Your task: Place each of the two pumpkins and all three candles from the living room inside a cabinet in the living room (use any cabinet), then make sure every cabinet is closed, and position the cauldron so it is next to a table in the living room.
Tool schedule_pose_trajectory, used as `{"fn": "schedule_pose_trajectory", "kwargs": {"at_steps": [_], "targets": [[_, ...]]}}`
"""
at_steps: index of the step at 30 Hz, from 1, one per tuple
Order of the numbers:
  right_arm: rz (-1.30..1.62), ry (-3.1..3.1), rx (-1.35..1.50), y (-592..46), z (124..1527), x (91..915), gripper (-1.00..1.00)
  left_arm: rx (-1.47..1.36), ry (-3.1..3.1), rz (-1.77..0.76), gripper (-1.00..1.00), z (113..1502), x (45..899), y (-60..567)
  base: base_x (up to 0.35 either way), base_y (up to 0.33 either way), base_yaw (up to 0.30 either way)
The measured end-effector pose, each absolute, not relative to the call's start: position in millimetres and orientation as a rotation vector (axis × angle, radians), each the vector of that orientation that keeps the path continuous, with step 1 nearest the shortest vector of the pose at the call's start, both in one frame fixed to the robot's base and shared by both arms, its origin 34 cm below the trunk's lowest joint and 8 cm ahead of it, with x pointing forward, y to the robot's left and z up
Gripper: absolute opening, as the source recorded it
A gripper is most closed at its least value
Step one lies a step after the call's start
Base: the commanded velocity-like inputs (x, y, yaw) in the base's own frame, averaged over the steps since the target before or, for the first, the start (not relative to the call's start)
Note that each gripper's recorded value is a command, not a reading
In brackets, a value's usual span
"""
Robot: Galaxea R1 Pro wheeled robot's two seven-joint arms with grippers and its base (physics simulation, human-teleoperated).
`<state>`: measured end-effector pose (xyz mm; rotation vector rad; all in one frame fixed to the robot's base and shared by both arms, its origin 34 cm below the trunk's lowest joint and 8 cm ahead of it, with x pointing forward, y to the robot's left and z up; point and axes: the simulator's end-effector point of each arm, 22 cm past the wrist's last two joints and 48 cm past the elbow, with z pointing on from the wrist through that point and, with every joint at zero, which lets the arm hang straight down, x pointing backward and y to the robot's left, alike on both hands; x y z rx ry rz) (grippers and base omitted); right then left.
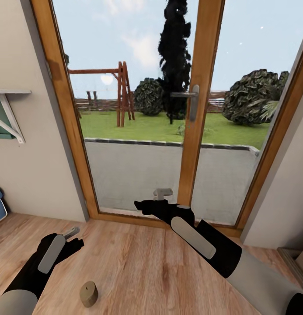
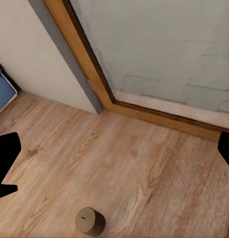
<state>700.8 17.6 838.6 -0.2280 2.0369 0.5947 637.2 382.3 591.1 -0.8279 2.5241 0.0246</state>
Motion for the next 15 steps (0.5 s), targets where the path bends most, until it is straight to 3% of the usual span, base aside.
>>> {"fn": "schedule_pose_trajectory", "kwargs": {"at_steps": [15], "targets": [[0.566,2.063,-0.214,10.1,795.1,700.7,1.00,-0.826,2.524,0.026,1.00,560.5,632.2,382.1,0.000,0.000,0.000]]}}
